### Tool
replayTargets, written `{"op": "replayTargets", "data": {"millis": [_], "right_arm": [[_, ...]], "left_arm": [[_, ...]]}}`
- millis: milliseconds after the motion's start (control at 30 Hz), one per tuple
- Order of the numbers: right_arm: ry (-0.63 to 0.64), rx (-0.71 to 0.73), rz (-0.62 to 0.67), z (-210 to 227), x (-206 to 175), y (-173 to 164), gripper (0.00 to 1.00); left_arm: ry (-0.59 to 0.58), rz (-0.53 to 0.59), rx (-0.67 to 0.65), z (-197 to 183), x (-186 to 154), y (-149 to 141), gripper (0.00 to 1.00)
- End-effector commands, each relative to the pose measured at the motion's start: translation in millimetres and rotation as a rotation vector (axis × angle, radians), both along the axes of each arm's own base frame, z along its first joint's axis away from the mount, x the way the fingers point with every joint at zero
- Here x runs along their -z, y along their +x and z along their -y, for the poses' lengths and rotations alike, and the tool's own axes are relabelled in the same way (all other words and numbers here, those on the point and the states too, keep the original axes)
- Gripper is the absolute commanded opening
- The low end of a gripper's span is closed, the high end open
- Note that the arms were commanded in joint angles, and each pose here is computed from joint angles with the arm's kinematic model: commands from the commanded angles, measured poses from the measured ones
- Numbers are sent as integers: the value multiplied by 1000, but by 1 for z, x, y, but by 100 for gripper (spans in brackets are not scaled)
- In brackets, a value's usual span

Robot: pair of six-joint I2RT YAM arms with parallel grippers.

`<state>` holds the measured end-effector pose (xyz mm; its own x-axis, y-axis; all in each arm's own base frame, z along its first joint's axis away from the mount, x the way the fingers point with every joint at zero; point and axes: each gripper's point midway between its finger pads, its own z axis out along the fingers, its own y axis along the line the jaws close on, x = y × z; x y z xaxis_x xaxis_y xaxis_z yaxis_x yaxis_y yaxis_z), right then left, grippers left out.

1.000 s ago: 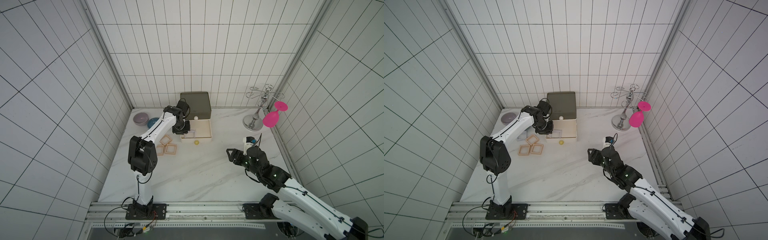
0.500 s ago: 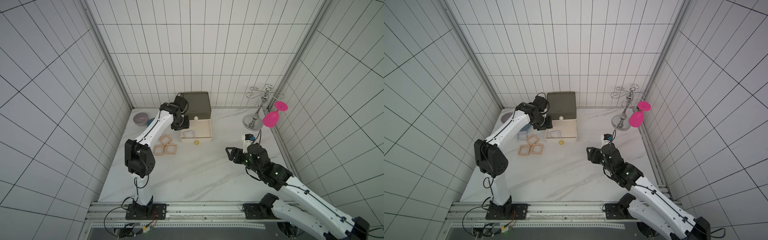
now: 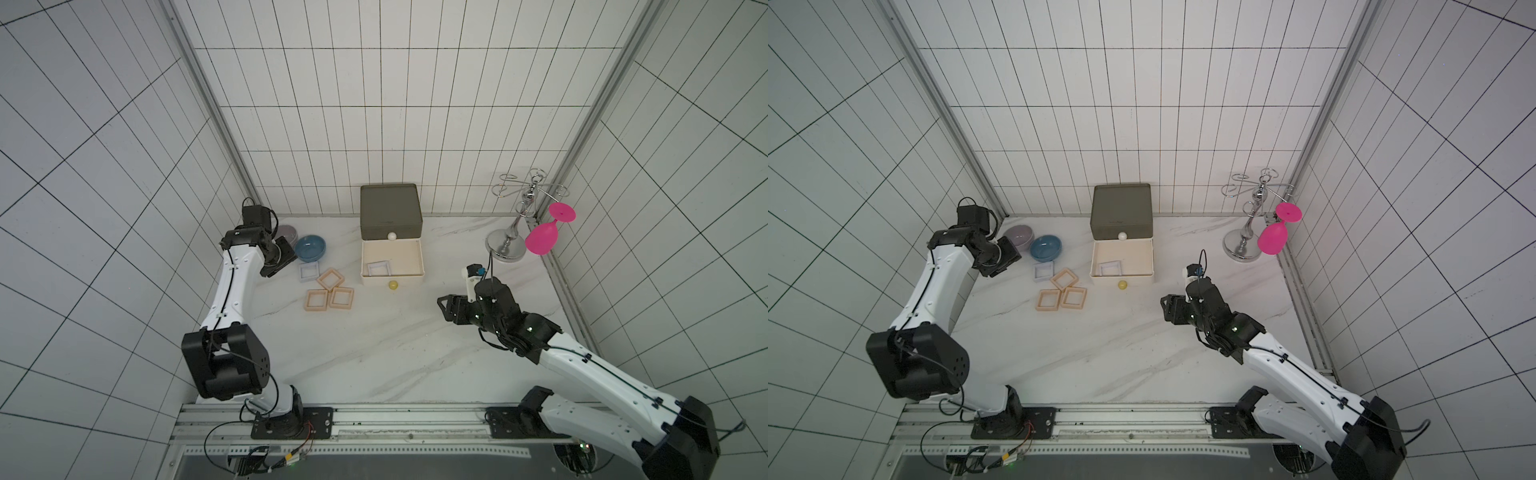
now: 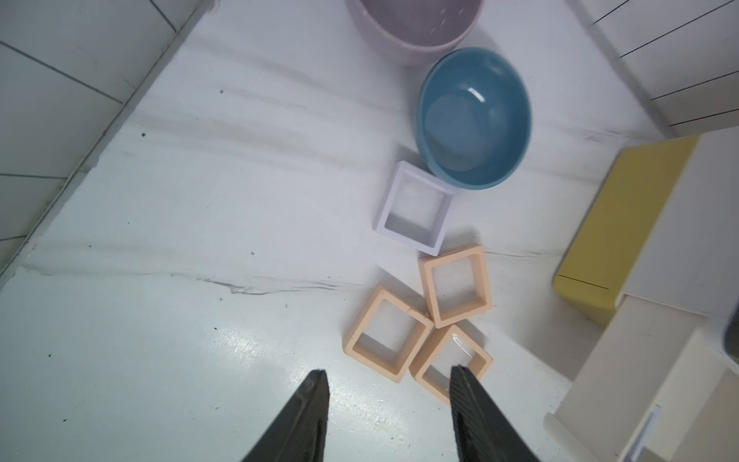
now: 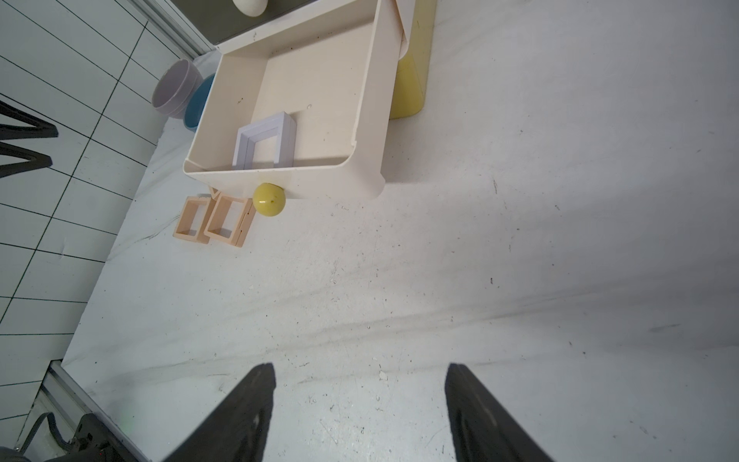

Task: Place the brooch boxes into the drawer by color
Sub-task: Pick up the brooch box from the center of the board.

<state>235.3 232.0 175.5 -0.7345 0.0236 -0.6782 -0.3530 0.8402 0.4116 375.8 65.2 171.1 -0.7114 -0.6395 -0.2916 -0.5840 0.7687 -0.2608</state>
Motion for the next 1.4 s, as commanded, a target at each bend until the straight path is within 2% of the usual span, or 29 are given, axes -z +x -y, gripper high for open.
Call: {"op": "replayTargets", "data": {"millis": [0,167,567,967,1267,1367], "right_arm": [[32,-55,30,-16,-18,2,71],[20,-44,31,-13,-12,3,71],[1,-4,17,-4,1,2,71],[-18,-1,2,-10,8,11,72],[-15,-2,-10,-15,12,15,72],[-15,-1,-11,-16,12,16,72]], "left_arm": [[-25,-9,29,-3,21,19,51],[-66,-76,49,-3,60,40,48],[-53,-152,106,-5,99,84,43],[-42,-223,152,6,129,87,39],[-26,-269,145,3,145,80,23],[-33,-273,144,4,147,79,23]]}}
